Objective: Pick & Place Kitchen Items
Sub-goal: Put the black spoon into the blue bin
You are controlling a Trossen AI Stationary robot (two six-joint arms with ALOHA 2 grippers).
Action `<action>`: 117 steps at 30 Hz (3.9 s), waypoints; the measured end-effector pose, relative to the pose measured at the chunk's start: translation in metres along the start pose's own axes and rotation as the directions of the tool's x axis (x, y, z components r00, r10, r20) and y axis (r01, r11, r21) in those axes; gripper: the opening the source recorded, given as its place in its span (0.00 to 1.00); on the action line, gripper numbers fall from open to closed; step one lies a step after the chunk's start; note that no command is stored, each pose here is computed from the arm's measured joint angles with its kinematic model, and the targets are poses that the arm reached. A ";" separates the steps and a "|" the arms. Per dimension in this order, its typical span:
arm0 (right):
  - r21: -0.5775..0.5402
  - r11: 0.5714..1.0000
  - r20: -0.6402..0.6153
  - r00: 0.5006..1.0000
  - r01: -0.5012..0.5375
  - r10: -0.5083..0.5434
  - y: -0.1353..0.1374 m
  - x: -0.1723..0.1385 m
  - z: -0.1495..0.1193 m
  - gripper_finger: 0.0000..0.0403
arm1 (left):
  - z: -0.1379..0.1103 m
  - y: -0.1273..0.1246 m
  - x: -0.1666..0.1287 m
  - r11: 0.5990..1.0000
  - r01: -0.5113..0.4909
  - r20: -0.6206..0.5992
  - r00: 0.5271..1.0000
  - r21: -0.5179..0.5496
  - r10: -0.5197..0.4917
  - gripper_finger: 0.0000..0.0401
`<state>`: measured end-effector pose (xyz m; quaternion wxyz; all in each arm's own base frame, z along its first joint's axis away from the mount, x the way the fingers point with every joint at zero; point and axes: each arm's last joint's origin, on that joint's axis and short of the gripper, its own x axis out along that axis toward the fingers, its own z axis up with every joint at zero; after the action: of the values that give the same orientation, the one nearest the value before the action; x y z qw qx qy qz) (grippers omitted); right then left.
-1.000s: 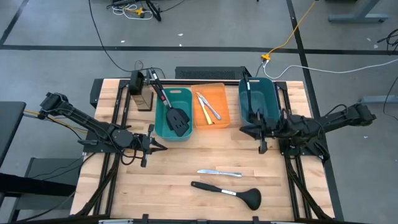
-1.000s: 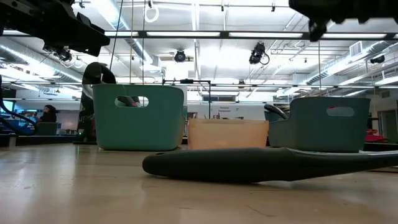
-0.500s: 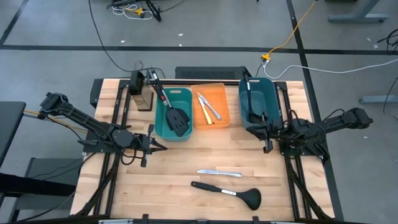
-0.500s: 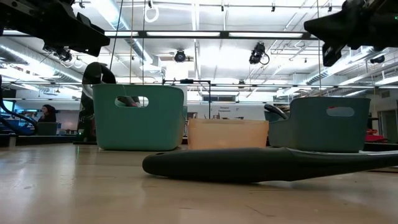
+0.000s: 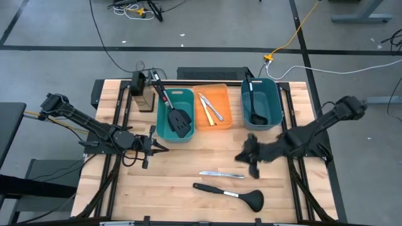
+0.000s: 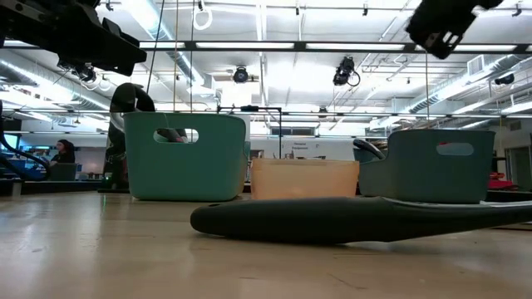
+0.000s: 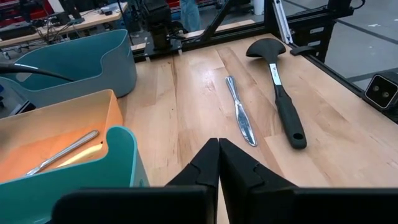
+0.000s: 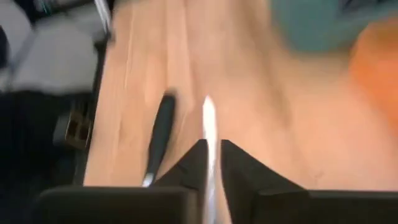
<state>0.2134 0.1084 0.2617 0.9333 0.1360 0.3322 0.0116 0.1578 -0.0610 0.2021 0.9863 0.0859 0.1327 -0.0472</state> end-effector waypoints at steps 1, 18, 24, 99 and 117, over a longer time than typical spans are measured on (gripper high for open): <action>0.004 1.000 -0.064 0.998 0.007 -0.007 0.009 0.007 0.002 0.16 | 0.000 0.000 0.000 1.000 0.000 0.000 1.000 0.000 0.000 0.04; 0.089 0.994 -0.596 0.803 0.070 -0.003 0.101 0.091 -0.024 0.62 | 0.000 0.000 0.000 1.000 0.000 -0.001 1.000 -0.008 0.000 0.03; 0.138 0.974 -0.642 0.765 0.177 -0.047 0.102 0.096 -0.041 0.62 | 0.000 0.000 0.000 1.000 0.000 -0.001 1.000 -0.019 0.000 0.03; -0.353 0.935 0.188 0.977 -0.024 0.096 0.073 -0.035 0.059 0.20 | 0.000 0.000 0.000 1.000 0.003 0.000 1.000 -0.031 -0.003 0.03; -0.130 0.991 0.680 0.727 -0.002 0.091 -0.047 -0.086 -0.047 0.20 | 0.000 0.000 0.000 1.000 0.004 -0.004 1.000 -0.026 -0.004 0.02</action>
<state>0.1134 0.0647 0.2675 0.9958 0.0825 -0.0400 0.0042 0.1577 -0.0610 0.2017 0.9870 0.0727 0.1355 -0.0470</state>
